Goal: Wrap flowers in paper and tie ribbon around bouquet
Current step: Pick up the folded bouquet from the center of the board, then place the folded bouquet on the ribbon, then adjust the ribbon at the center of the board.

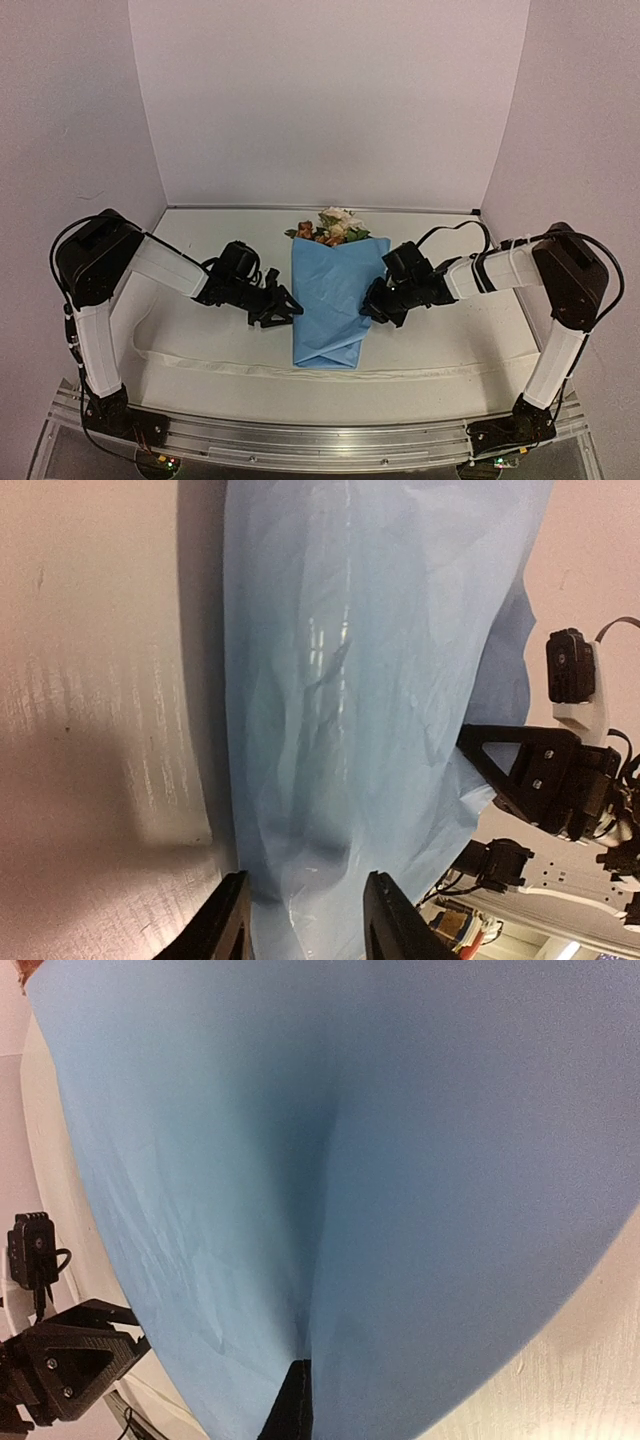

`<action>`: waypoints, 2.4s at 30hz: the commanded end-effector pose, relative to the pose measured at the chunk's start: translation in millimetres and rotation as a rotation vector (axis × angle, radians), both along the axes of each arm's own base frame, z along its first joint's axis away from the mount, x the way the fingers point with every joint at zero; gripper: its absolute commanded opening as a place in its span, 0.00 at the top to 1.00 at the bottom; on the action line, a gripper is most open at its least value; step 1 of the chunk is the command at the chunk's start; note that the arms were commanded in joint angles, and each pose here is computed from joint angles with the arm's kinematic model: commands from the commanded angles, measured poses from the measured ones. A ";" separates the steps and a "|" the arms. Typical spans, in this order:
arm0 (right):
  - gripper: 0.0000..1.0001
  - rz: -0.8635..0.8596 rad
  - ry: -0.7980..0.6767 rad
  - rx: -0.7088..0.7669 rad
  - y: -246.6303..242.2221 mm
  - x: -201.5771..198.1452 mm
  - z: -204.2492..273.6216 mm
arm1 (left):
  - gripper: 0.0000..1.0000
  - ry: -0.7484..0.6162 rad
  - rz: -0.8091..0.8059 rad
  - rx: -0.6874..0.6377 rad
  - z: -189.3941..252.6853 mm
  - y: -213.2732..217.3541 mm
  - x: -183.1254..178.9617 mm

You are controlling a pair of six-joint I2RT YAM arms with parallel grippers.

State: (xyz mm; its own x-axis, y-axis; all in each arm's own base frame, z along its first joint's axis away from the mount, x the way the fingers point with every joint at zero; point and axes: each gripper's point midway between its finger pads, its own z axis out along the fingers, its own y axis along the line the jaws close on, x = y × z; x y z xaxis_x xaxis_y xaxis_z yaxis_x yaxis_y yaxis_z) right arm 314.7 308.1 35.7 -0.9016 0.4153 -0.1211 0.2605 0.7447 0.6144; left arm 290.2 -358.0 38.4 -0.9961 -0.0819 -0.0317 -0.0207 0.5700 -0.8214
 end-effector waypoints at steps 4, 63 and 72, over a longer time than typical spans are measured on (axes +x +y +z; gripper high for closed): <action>1.00 -0.072 0.101 0.040 -0.2 -8.8 29.9 | 0.51 -0.049 0.026 -0.006 41.1 5.9 -2.4; 0.04 -0.018 -0.236 -0.538 -145.5 -118.7 53.9 | 0.19 0.148 1.267 0.721 23.3 341.5 -128.1; 0.02 -0.073 -0.167 -0.548 -189.6 -131.0 50.4 | 0.19 0.093 1.246 0.941 27.7 371.1 -100.7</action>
State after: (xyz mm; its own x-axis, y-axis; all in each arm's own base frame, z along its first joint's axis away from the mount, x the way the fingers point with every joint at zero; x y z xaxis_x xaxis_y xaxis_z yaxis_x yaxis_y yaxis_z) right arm 192.7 151.9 99.1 -0.8086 0.3059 -0.5025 0.1935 0.9450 0.2638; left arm 170.9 -4.3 55.1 -0.2772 -0.8756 -0.3957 -0.8856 0.3925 -0.2482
